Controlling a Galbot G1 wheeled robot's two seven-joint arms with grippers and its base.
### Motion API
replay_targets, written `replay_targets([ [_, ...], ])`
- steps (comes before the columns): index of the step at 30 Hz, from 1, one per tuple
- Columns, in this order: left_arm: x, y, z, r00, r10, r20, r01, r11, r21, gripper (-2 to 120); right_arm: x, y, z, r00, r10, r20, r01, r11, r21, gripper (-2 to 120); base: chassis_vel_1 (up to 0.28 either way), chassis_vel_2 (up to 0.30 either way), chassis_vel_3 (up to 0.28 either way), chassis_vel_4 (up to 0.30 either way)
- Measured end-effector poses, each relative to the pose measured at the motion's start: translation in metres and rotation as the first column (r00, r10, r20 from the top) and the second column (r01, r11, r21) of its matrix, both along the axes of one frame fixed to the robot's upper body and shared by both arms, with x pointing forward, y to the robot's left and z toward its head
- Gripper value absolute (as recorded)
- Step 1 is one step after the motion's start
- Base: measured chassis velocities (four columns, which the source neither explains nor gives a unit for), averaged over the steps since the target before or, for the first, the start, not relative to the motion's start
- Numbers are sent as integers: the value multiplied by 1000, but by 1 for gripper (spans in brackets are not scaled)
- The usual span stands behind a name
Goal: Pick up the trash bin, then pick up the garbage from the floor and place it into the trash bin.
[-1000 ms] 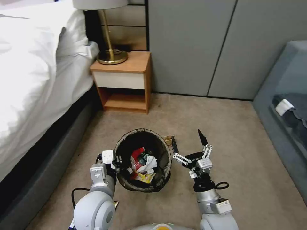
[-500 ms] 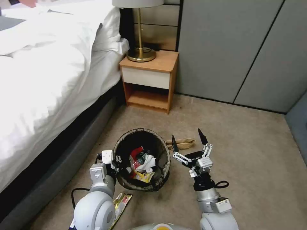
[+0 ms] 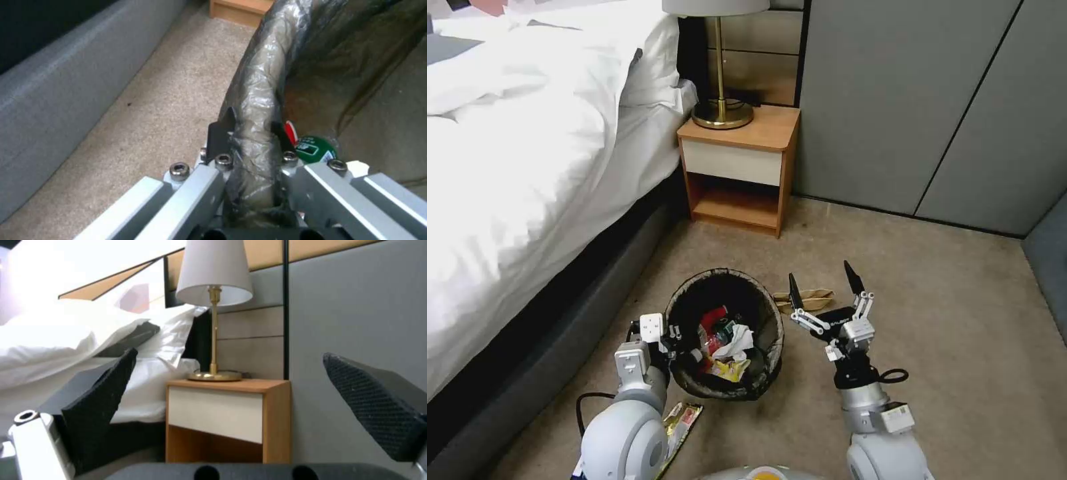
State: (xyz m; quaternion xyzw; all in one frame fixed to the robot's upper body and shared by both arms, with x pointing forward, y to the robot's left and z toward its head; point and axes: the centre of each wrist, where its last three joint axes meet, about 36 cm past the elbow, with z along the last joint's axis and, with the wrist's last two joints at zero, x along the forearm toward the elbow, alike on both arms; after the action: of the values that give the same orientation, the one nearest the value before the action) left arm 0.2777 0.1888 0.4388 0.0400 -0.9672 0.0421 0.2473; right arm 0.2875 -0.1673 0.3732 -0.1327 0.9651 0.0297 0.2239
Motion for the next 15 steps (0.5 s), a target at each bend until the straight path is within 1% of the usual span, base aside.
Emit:
replay_targets([
  [4, 0, 0, 0, 1000, 3, 0, -3, 1000, 0, 0, 7, 2, 7, 1000, -6, -9, 7, 1000, 17, 100, 0, 0, 0, 0],
  [6, 0, 0, 0, 1000, 4, 1, -4, 1000, 1, 0, 14, 6, 14, 999, -21, -39, 23, 999, 38, 100, 0, 0, 0, 0],
  [7, 0, 0, 0, 1000, 4, 1, -4, 1000, 1, 0, 14, 6, 14, 999, -21, -39, 23, 999, 38, 100, 0, 0, 0, 0],
  [9, 0, -1, 0, 1000, 4, 2, -4, 1000, 1, 0, 25, 12, 25, 994, -39, -105, 49, 995, 91, 100, 0, 0, 0, 0],
  [11, 0, -2, 0, 1000, 6, 0, -6, 1000, 1, 0, 41, 18, 39, 981, -49, -186, 81, 982, 170, 100, 0, 0, 0, 0],
  [12, 0, -2, 0, 1000, 6, 0, -6, 1000, 1, 0, 41, 18, 39, 981, -49, -186, 81, 982, 170, 100, 0, 0, 0, 0],
  [15, -1, -2, -2, 1000, 8, -4, -8, 1000, 4, 0, 72, 23, 60, 943, -30, -333, 129, 951, 279, 100, 0, 0, 0, 0],
])
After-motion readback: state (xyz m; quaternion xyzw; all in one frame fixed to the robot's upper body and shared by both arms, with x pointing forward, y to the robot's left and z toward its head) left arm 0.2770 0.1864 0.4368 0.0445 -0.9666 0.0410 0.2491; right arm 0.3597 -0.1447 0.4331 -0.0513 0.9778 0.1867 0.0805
